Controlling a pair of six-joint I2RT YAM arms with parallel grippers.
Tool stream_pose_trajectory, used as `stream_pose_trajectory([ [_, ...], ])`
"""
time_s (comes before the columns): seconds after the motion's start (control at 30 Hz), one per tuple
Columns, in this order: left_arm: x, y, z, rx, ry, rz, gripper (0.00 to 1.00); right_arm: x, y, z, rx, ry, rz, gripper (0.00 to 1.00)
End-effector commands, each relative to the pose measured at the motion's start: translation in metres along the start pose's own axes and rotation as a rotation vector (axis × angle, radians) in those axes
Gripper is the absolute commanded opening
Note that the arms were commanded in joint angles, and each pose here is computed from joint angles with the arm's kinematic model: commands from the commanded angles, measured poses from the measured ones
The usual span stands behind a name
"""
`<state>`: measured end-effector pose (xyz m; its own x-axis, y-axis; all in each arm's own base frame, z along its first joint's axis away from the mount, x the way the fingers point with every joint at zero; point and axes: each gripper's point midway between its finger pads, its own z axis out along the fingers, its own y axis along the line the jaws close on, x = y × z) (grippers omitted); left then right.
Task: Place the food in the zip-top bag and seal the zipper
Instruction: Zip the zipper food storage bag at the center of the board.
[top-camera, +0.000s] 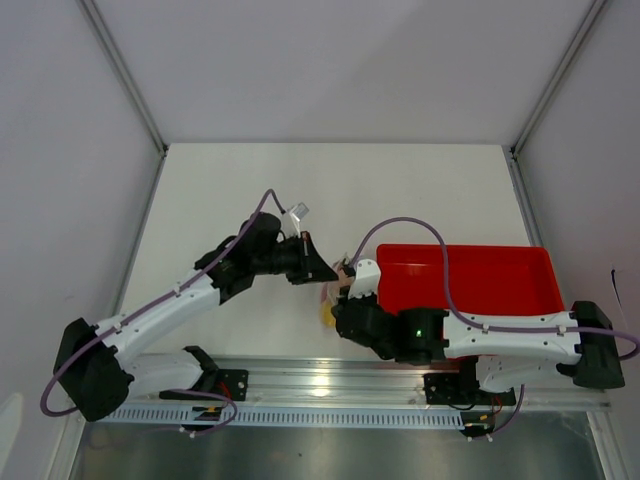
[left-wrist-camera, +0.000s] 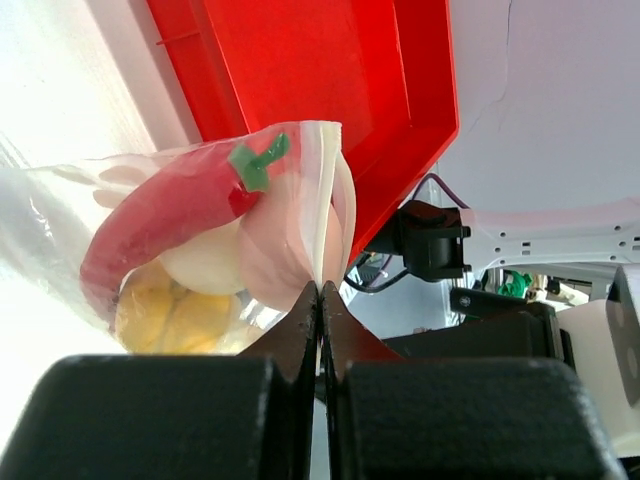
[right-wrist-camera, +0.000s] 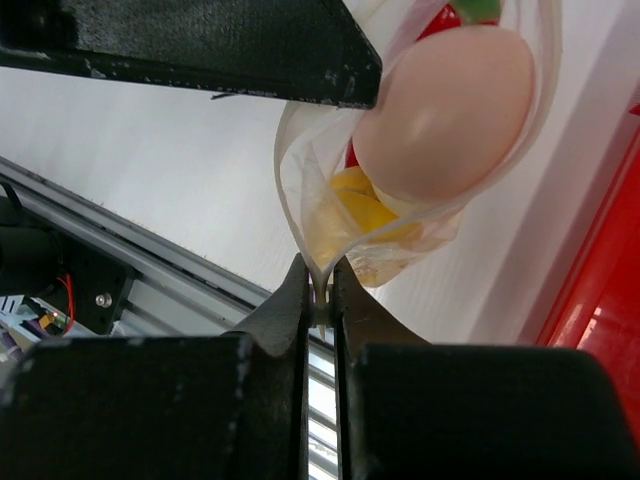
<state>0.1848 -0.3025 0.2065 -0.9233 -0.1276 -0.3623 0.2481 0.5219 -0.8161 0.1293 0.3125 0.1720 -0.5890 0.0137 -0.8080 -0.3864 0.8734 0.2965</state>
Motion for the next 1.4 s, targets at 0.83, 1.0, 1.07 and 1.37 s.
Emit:
stream_pose_trajectory([
  [0.83,-0.019,0.029,-0.047,-0.111,-0.234,0.269,0.67,-0.014,-0.020,-0.042,-0.311,0.172,-0.179,0.00],
  [1.0,-0.018,0.034,-0.058,-0.125,-0.265,0.287,0.77,0.005,-0.024,-0.040,-0.338,0.288,-0.239,0.00],
  [1.07,-0.018,0.033,-0.062,-0.126,-0.272,0.282,0.82,0.017,-0.019,-0.043,-0.382,0.339,-0.248,0.00],
  [1.37,-0.015,0.019,-0.054,-0.118,-0.143,0.288,0.69,0.021,-0.011,-0.043,-0.398,0.326,-0.282,0.00],
])
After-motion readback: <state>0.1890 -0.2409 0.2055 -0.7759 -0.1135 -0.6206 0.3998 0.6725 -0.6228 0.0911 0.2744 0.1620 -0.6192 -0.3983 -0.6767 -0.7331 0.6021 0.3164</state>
